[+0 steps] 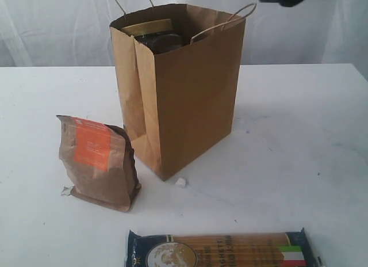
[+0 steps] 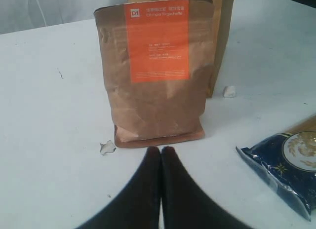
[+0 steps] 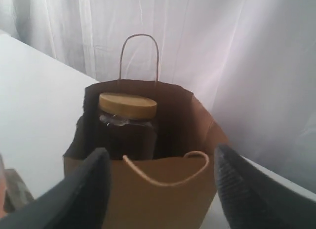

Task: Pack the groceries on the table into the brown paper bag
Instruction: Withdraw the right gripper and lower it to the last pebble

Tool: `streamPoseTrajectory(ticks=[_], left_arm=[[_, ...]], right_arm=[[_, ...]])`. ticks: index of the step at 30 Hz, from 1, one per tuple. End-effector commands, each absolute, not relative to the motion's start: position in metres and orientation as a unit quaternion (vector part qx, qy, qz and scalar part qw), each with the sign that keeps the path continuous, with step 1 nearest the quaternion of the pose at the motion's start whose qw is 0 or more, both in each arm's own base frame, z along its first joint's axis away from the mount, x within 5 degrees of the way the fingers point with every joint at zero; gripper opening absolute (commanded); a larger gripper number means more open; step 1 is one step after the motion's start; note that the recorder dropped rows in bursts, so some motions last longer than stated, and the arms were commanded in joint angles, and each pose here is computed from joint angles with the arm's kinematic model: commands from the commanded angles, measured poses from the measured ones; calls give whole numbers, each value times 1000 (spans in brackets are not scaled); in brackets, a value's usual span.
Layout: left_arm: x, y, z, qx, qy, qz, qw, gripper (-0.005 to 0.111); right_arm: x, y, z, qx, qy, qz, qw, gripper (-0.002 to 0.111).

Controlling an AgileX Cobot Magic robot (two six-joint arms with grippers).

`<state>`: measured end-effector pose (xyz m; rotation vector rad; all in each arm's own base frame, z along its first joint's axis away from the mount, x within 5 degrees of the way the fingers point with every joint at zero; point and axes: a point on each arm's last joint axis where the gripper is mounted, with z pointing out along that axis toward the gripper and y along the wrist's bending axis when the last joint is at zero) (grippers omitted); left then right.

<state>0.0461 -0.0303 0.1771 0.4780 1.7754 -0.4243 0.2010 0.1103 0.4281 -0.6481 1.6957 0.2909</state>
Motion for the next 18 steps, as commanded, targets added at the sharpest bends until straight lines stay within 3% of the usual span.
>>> streamPoseTrajectory(ticks=[1, 9, 18], left_arm=[[46, -30, 176, 202, 762, -183, 588, 0], [46, -30, 176, 202, 762, -183, 588, 0], [46, -30, 176, 202, 762, -183, 588, 0]], right_arm=[[157, 91, 429, -312, 749, 126, 571, 57], [109, 75, 402, -373, 806, 132, 441, 52], [119, 88, 337, -399, 833, 164, 346, 52]])
